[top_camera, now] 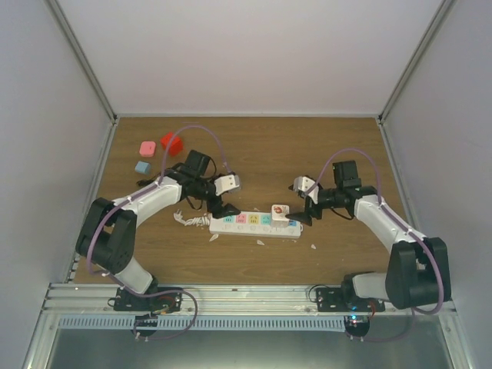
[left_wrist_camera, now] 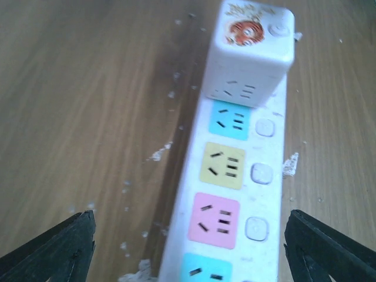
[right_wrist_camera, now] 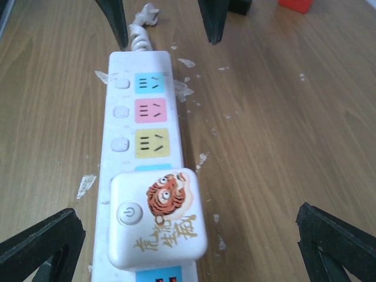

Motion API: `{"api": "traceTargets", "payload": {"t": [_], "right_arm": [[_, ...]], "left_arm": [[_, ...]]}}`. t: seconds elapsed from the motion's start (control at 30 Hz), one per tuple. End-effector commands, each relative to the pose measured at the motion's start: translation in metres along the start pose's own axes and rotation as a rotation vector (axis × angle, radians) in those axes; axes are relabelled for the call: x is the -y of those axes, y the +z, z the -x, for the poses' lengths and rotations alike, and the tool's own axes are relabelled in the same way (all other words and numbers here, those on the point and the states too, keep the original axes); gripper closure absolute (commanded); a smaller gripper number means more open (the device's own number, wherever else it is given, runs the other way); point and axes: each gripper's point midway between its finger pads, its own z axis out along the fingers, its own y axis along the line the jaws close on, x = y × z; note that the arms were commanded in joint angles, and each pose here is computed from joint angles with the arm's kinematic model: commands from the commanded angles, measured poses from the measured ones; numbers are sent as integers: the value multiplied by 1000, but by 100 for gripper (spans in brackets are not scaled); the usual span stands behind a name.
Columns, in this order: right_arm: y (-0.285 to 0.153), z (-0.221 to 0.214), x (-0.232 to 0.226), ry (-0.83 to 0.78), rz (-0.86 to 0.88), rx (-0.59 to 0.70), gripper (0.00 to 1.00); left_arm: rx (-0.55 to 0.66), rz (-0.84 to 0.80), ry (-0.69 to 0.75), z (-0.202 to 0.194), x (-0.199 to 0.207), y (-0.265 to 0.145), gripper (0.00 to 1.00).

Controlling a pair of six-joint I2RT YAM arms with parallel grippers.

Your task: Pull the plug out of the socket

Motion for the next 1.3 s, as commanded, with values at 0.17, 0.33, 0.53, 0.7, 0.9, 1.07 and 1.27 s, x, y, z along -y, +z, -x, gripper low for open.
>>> {"api": "traceTargets", "payload": {"t": [0.17, 0.33, 0.53, 0.7, 0.9, 1.07, 1.27], "right_arm": [[25, -18, -18, 8, 86, -74, 1], [32, -26, -22, 24, 114, -97, 0], [38, -28, -29, 19, 143, -110, 0], [42, -31, -34, 18, 162, -119, 0], [47, -36, -36, 20, 175, -139, 0], [50, -39, -36, 21, 176, -150, 2], [53, -43, -36, 20, 170, -168, 7]], "left_arm": [[-64, -64, 127, -14, 34, 38, 5], [-99, -75, 195, -21, 46, 54, 1], [-141, -62, 247, -30, 50, 69, 1], [-164, -39, 272, -36, 52, 78, 1], [-163, -13, 287, -36, 50, 79, 1], [-164, 18, 295, -36, 45, 80, 1], [-156, 43, 291, -33, 40, 81, 2]]}}
